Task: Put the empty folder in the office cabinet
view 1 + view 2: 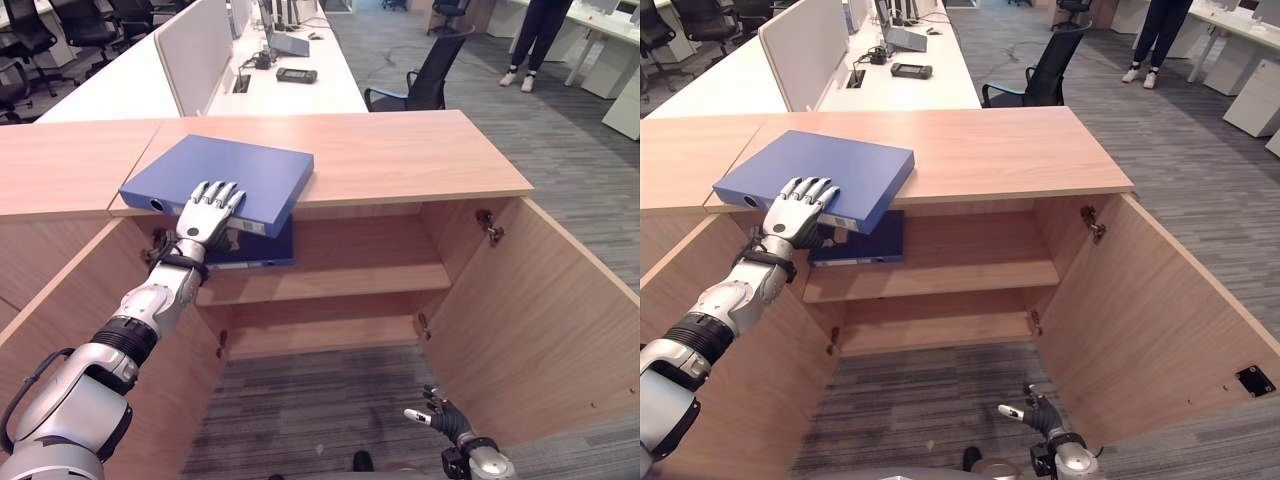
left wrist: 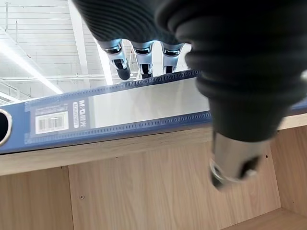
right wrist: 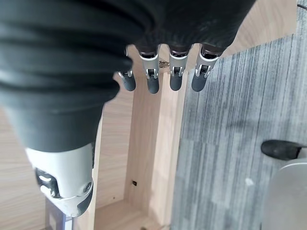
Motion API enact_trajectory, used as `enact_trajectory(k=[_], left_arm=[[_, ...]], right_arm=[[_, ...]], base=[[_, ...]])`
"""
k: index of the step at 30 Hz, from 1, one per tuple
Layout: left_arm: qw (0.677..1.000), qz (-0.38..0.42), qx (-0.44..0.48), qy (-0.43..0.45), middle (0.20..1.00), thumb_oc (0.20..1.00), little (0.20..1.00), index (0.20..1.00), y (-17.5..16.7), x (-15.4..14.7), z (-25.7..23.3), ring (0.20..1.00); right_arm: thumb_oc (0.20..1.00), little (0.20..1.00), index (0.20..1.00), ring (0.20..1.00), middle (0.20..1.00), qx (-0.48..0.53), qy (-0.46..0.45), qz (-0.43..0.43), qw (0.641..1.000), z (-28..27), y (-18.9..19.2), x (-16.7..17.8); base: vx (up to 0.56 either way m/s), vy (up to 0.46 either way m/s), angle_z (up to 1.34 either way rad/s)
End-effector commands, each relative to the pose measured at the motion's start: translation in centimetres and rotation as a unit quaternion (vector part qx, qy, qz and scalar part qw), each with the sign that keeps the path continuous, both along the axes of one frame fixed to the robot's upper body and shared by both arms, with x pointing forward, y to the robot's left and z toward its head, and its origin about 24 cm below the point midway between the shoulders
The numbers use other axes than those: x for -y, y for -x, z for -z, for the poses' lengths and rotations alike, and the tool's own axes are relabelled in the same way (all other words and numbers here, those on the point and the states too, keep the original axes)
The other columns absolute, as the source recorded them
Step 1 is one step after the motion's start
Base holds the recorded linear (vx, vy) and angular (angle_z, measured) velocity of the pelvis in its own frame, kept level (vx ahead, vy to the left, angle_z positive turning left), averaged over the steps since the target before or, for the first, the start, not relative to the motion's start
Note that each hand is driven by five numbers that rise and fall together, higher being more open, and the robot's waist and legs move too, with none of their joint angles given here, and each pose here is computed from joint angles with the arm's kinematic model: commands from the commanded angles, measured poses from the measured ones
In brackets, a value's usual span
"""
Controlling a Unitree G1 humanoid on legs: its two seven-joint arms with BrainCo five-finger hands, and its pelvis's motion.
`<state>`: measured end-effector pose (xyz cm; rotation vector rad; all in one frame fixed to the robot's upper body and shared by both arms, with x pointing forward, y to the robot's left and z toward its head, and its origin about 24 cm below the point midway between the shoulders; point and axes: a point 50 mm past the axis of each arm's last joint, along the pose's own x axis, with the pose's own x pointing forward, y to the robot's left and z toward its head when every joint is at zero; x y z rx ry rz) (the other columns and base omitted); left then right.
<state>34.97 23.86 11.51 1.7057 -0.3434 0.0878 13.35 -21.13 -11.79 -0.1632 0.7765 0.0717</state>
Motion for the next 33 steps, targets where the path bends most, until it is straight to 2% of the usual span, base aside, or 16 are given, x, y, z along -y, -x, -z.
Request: enact_trajectory(k=[1, 23, 27, 30, 33], left_arm=[[0.997, -0.013, 0.074, 0.005, 0.200, 0.200, 0.200, 0.200, -2.5, 0.0, -5.5, 0.200], [0.996, -0.004, 0.082, 0.026, 0.200, 0.200, 0.200, 0.200, -2.5, 0.4, -5.9, 0.200], [0.986, 0.047, 0.161, 0.016, 0.200, 0.200, 0.200, 0.200, -2.0, 2.0, -10.8, 0.200], [0.957, 0.120, 0.255, 0.063, 0.200, 0.200, 0.200, 0.200, 0.0, 4.1, -15.2, 0.200], [0.932, 0.169, 0.307, 0.087, 0.200, 0.200, 0.200, 0.200, 2.2, 5.0, -17.4, 0.200]], right_arm=[[1.000, 1.000, 1.000, 1.000, 1.000, 0.041, 0.000, 0.013, 0.999, -1.0, -1.6, 0.8], [1.000, 1.000, 1.000, 1.000, 1.000, 0.032, -0.019, 0.041, 0.998, -0.6, -1.2, 0.6], [1.000, 1.000, 1.000, 1.000, 1.000, 0.033, -0.020, 0.048, 0.998, -0.6, -1.5, 0.6], [1.000, 1.000, 1.000, 1.000, 1.000, 0.034, -0.014, 0.058, 0.998, -0.5, -2.0, 0.6], [1.000, 1.000, 1.000, 1.000, 1.000, 0.031, -0.013, 0.060, 0.998, -0.4, -2.2, 0.5]], base=[[0.00, 0.000, 0.00], [0.00, 0.001, 0.00], [-0.01, -0.003, 0.01], [-0.06, -0.016, 0.08], [-0.05, -0.011, 0.09]])
